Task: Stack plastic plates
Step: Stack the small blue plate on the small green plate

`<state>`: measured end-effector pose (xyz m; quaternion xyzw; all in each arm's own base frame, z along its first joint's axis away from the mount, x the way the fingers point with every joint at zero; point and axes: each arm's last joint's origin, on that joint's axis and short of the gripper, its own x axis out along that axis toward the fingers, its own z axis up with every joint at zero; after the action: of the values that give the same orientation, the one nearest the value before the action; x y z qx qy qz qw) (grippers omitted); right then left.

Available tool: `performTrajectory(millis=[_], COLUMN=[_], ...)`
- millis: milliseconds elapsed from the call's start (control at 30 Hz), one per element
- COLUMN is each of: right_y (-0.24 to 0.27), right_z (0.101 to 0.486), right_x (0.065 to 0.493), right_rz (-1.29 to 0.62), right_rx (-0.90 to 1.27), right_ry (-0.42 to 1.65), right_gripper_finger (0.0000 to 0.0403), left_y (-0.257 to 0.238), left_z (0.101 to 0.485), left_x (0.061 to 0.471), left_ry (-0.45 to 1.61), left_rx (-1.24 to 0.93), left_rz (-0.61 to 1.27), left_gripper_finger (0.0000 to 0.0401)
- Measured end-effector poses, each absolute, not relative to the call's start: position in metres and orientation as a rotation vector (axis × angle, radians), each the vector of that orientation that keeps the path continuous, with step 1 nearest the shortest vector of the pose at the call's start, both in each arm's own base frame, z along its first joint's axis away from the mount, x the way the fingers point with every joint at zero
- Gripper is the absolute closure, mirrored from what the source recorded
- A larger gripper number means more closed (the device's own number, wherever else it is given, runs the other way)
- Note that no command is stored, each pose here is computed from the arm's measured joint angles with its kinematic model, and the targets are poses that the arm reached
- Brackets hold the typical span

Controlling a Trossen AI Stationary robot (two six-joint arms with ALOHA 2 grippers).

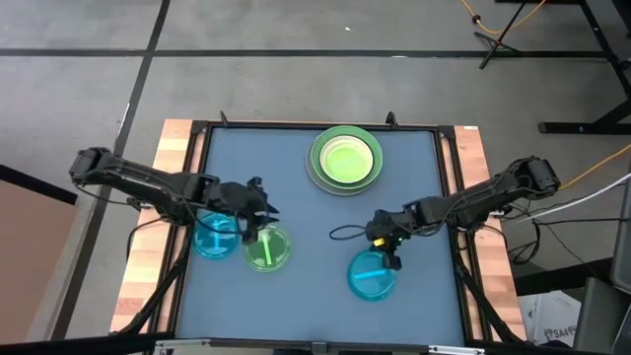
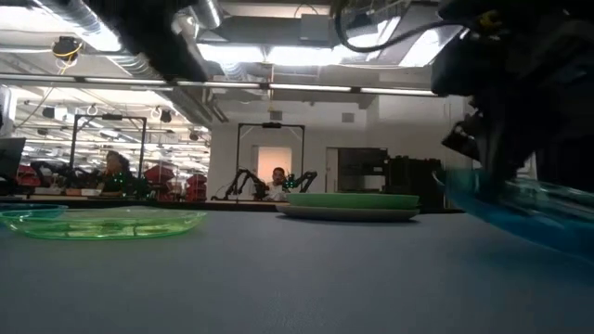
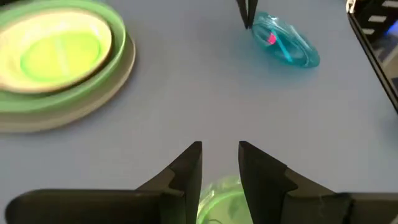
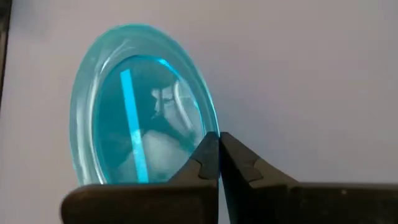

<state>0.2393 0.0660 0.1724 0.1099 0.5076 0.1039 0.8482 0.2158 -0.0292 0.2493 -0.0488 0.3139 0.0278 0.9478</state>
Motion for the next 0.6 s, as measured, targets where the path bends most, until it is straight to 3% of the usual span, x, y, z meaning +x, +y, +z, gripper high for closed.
performTrajectory(millis=[333,600], right_y=[0.019,-0.049], right_z=[0.200,0.226], right_x=[0.267,0.281], right_rz=[0.025,-0.171], right_rx=[0.311,0.397], right_ry=[0.900,0.675], right_gripper_finger=[0.0403,0.0403], left_y=[-0.023,-0.022], left_z=[0.206,0.197], left_x=[0.186,0.184], left_ry=[0.602,0.611], left_rx=[-0.228,-0.234], left_rz=[0.158,0.180], left_gripper_finger=[0.0304,0.0304])
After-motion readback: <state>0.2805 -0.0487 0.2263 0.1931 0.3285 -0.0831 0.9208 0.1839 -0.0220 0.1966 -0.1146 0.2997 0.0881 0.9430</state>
